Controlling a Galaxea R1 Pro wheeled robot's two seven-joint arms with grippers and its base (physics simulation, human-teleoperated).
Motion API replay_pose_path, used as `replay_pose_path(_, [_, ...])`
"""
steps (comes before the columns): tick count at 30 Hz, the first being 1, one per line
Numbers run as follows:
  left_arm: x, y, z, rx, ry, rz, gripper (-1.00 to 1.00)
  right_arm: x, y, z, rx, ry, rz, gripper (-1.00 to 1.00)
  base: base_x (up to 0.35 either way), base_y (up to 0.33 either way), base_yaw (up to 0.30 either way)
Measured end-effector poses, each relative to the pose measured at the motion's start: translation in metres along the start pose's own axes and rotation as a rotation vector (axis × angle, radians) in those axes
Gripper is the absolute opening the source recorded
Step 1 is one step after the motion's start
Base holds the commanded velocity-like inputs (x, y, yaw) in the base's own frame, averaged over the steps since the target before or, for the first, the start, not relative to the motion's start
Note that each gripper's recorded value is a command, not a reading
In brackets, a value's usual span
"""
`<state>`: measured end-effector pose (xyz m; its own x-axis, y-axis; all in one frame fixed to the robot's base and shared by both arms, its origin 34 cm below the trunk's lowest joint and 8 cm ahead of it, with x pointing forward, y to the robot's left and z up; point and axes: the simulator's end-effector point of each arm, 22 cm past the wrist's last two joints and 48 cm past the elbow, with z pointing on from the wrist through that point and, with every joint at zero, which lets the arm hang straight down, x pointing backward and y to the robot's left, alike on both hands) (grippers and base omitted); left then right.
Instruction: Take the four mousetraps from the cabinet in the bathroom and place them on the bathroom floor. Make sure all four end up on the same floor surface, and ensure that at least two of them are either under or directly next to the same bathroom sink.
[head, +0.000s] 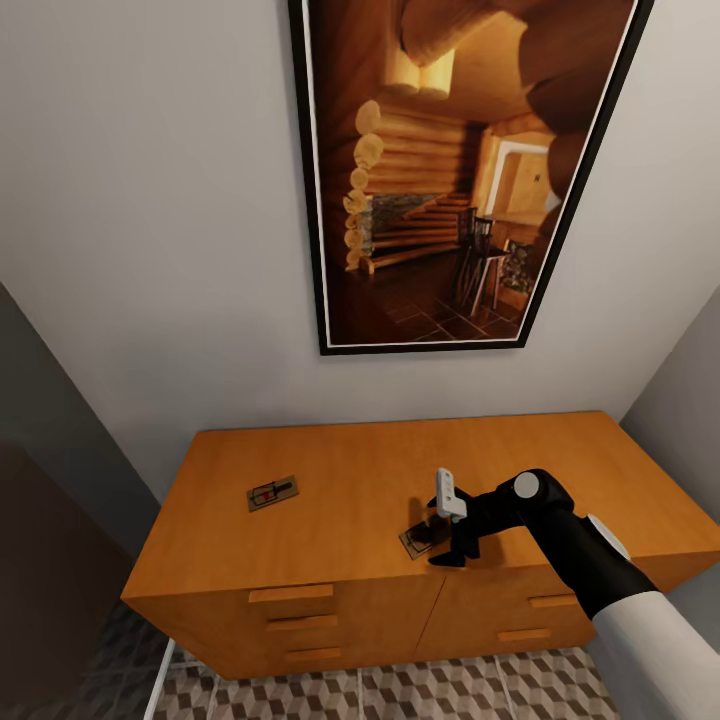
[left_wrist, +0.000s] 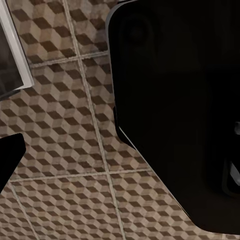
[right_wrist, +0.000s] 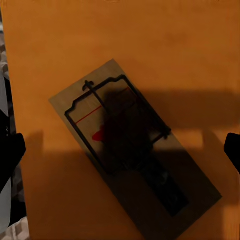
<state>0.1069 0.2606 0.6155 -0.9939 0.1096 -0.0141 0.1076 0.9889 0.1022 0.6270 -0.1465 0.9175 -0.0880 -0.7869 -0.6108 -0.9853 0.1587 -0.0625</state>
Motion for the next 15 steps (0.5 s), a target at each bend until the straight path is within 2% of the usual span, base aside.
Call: replay_pose_path(15, [0.000, 0.000, 0.000, 0.000, 0.000, 0.001, 1.00, -0.015, 0.004, 0.007, -0.012, -0.028, -0.002, 1.00, 0.000, 0.000, 0.000])
